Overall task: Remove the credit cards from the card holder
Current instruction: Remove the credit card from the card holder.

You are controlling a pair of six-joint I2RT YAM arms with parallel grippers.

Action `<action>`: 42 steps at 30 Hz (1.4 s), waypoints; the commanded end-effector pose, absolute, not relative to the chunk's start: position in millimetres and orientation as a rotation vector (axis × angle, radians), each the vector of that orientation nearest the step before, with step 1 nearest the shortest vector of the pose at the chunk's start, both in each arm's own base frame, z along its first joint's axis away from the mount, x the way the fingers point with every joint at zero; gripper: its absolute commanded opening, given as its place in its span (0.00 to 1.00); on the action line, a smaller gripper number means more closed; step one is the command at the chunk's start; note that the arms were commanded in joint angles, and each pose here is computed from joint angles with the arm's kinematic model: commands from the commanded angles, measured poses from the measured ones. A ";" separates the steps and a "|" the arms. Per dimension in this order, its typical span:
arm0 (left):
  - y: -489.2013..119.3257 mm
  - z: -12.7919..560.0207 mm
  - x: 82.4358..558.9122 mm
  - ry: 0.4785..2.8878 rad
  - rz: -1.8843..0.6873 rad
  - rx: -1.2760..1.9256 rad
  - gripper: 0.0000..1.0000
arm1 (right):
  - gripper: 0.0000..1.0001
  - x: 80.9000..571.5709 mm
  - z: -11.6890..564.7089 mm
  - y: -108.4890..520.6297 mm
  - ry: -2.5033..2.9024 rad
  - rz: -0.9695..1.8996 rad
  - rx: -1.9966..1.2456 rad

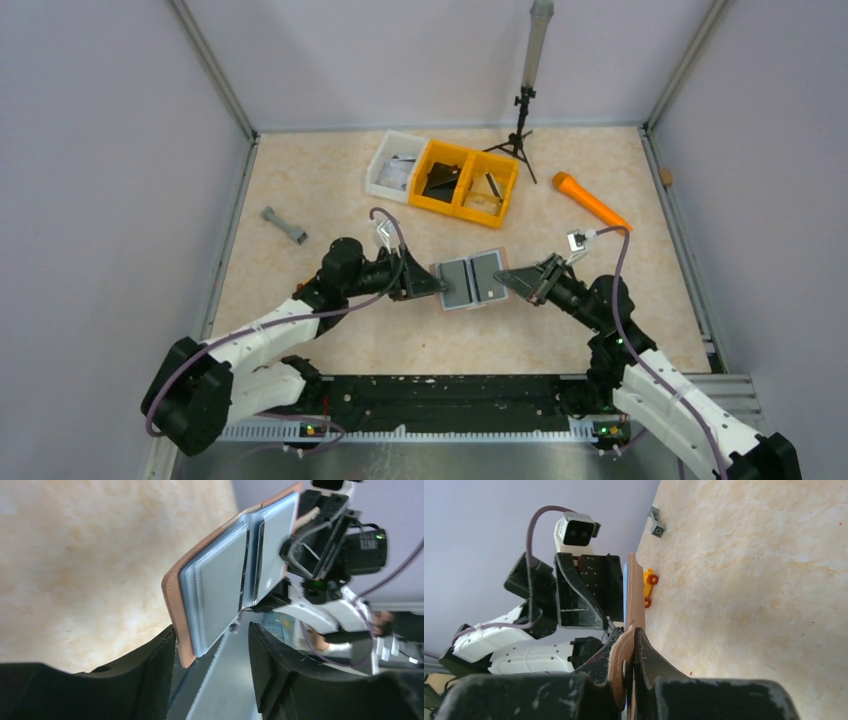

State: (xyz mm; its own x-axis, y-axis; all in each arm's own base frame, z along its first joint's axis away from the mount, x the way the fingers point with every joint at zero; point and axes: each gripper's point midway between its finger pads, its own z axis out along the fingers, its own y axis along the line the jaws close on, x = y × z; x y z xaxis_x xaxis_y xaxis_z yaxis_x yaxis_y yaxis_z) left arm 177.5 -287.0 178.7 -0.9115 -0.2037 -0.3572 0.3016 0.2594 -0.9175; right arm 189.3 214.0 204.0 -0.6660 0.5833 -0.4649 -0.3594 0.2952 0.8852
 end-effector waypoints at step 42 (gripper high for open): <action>-355.5 215.9 173.6 1.973 -1.870 0.285 0.35 | 0.00 183.7 218.1 225.4 1.703 1.651 0.182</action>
